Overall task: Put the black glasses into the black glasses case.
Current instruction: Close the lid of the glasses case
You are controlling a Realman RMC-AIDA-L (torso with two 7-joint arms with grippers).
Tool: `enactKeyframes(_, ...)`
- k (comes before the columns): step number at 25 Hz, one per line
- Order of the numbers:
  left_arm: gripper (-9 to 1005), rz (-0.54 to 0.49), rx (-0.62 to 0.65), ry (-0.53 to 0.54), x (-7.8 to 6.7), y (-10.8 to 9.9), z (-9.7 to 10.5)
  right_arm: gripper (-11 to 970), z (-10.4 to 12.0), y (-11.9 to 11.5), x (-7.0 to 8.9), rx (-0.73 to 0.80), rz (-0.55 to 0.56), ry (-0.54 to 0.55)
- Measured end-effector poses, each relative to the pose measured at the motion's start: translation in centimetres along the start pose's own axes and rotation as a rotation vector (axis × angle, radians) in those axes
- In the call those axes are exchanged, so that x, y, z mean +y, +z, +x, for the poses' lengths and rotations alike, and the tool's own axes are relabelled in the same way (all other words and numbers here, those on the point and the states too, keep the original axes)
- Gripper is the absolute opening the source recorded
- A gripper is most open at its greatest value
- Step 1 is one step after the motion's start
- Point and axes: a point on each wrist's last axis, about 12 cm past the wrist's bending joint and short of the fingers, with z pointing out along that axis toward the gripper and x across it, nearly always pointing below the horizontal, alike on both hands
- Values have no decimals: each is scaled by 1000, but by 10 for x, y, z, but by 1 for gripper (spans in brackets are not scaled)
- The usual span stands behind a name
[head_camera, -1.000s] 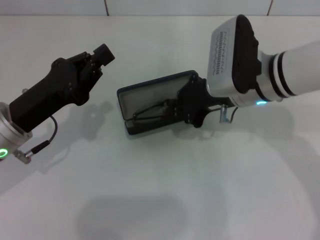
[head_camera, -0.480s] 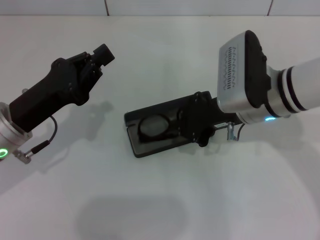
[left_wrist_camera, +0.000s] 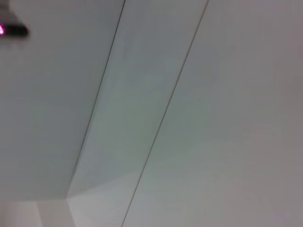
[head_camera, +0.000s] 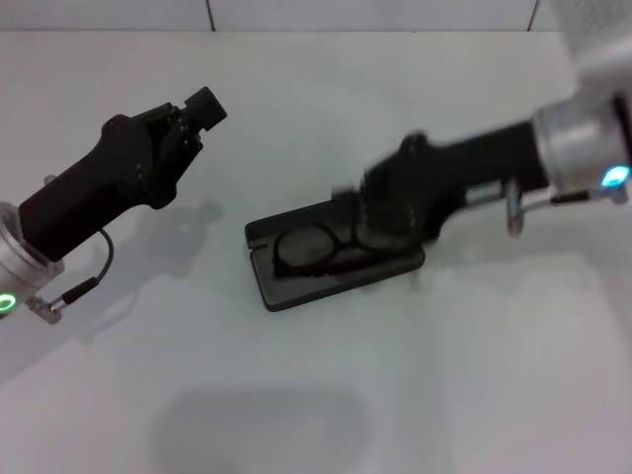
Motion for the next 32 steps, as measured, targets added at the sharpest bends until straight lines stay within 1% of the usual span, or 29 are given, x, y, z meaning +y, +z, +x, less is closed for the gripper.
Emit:
enactKeyframes(2,27,2,3,-1,0,0,0,69,-9,-11,-7,-77,1,81)
enactKeyframes(3,27,3,5,-2,0,0,1,69,-14,-14,-13,-112,9,134)
enactKeyframes(5,27,5,8,-2,0,0,1,70,-17,-11,-21,-132,28,189)
enactKeyframes(10,27,4,15,-2,0,0,2,71,-4,21,-42,-103,145,310)
enactKeyframes(13,27,4,22,-3,-1,0,3,72,2,34,-48,-77,184,353)
enactKeyframes(17,33,5,25,-6,-1,1,4,73,12,41,-49,-44,216,372)
enactKeyframes(22,40,4,32,-8,-2,3,6,74,19,53,-48,-11,263,355)
enactKeyframes(32,55,7,42,-10,0,10,8,77,32,68,-39,42,273,346)
